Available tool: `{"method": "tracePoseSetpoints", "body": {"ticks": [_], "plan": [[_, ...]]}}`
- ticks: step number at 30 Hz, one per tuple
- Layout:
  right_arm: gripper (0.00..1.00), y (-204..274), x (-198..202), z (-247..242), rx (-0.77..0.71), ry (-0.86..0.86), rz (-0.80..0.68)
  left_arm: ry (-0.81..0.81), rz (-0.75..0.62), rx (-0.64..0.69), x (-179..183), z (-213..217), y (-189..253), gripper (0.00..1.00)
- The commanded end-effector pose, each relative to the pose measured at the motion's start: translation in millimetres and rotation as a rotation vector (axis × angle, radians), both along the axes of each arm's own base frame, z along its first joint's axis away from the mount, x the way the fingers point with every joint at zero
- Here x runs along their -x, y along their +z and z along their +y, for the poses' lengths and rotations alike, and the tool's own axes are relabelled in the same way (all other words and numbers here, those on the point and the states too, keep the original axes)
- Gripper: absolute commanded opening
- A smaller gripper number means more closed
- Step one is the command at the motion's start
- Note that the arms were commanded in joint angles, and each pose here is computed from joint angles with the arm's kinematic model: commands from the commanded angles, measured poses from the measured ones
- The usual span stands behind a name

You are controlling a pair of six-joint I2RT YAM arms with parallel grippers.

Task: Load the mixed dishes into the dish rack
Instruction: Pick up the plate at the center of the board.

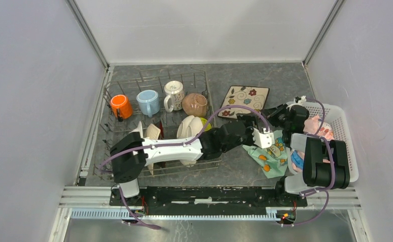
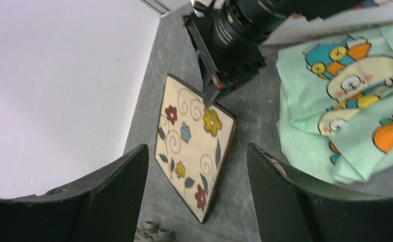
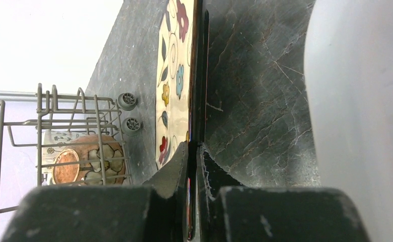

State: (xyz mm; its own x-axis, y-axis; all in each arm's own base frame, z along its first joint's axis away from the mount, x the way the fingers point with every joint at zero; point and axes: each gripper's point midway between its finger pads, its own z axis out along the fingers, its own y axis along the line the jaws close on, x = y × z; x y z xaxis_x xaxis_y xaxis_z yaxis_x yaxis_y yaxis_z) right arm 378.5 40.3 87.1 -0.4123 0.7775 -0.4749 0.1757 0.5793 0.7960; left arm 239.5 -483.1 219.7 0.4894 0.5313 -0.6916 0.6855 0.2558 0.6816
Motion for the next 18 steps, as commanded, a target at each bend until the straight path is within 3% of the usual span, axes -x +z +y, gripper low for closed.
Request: {"method": "tracePoseSetpoints", "body": {"ticks": [1, 10, 18], "plan": [[0.00, 45.7, -9.7, 4.1, -0.012, 0.060, -0.174, -0.014, -0.045, -0.122, -10.0, -17.7, -56.2, 0.76], [0.00, 48.1, -13.2, 3.7, -0.011, 0.067, -0.185, -0.053, -0.037, -0.084, -9.7, -45.3, -59.1, 0.74], [0.00, 46.7, -13.7, 6.3, -0.022, 0.083, -0.179, -0.046, -0.121, -0.187, -12.9, -58.1, -73.3, 0.72]]}}
